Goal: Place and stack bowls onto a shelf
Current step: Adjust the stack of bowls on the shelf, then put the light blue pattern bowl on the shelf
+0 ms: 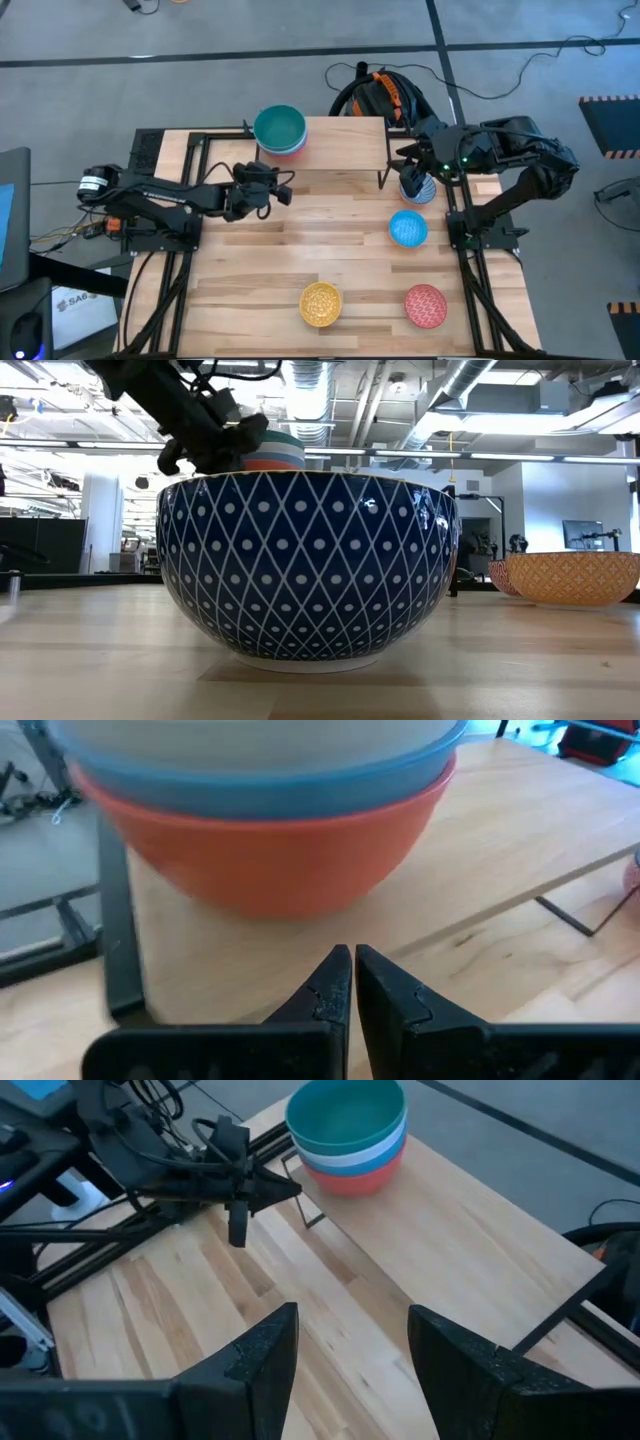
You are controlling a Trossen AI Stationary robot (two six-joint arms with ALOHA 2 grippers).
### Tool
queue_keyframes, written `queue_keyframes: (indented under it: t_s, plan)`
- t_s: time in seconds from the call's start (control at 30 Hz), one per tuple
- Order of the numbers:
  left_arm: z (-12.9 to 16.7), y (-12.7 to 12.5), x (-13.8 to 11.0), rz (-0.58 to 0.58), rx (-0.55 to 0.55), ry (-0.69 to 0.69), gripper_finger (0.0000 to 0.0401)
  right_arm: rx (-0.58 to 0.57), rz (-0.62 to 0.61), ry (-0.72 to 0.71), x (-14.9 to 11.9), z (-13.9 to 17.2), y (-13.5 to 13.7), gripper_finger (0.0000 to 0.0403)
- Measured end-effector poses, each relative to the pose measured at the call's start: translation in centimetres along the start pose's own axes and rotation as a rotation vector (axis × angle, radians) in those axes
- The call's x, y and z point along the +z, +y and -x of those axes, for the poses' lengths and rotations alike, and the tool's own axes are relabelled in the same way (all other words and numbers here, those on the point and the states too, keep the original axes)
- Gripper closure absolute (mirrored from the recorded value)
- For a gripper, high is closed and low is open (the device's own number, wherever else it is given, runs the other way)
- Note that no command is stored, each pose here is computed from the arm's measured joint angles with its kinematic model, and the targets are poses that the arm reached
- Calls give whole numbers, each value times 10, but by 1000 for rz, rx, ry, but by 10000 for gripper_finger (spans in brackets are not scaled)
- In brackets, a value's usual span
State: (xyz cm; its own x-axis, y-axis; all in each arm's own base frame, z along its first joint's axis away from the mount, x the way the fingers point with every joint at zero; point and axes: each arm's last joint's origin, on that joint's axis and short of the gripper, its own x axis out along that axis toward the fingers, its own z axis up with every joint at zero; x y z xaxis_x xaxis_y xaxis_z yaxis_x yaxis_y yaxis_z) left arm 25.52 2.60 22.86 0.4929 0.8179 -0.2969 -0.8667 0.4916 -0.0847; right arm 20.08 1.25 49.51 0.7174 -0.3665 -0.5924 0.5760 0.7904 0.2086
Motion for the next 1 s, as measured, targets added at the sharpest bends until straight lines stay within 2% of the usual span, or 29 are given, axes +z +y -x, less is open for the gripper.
queue_keyframes:
  t_s: [0.3,0.7,0.83,1.0]
  plan:
    - [-17,6,7,25,34,-30,397,-34,14,22,-1,-1,-5,188]
    - [-31,15,14,40,15,-11,397,-42,29,22,0,-1,-8,188]
    - [-24,12,18,54,-55,-4,397,-43,27,24,0,-1,-8,188]
    - [4,7,26,75,-164,-14,397,-45,18,81,-6,1,-8,188]
